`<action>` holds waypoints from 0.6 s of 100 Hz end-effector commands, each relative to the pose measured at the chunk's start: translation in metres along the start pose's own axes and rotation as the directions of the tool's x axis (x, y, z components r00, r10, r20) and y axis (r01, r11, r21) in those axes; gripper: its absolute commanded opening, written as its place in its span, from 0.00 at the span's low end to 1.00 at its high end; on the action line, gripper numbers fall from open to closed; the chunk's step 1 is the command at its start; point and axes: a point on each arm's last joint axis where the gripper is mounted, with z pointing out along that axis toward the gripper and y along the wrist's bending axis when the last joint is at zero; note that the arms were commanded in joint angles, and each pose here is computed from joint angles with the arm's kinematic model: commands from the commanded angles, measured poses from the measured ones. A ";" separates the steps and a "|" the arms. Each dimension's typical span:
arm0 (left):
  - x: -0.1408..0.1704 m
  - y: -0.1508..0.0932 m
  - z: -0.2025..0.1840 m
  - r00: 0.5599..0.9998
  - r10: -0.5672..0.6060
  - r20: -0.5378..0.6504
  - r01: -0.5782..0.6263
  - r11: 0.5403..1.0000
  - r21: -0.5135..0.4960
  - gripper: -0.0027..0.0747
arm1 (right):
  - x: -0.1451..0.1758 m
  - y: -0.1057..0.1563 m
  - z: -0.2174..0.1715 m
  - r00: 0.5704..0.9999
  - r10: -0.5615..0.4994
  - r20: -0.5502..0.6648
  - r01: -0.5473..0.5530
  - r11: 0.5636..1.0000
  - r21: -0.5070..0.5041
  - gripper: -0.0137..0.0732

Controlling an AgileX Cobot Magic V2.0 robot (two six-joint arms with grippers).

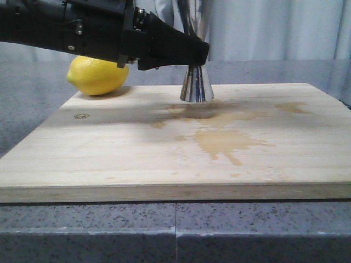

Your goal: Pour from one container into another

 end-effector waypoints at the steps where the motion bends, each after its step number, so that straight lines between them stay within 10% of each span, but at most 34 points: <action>1: -0.029 -0.005 -0.005 0.992 0.025 0.120 -0.028 0.999 0.022 0.06 | -0.006 -0.020 -0.012 0.998 -0.028 0.052 0.024 0.997 0.079 0.48; 60: -0.029 -0.005 -0.005 0.992 0.025 0.120 -0.028 0.999 0.022 0.06 | -0.009 -0.022 -0.012 0.994 -0.083 0.073 0.075 0.992 0.101 0.48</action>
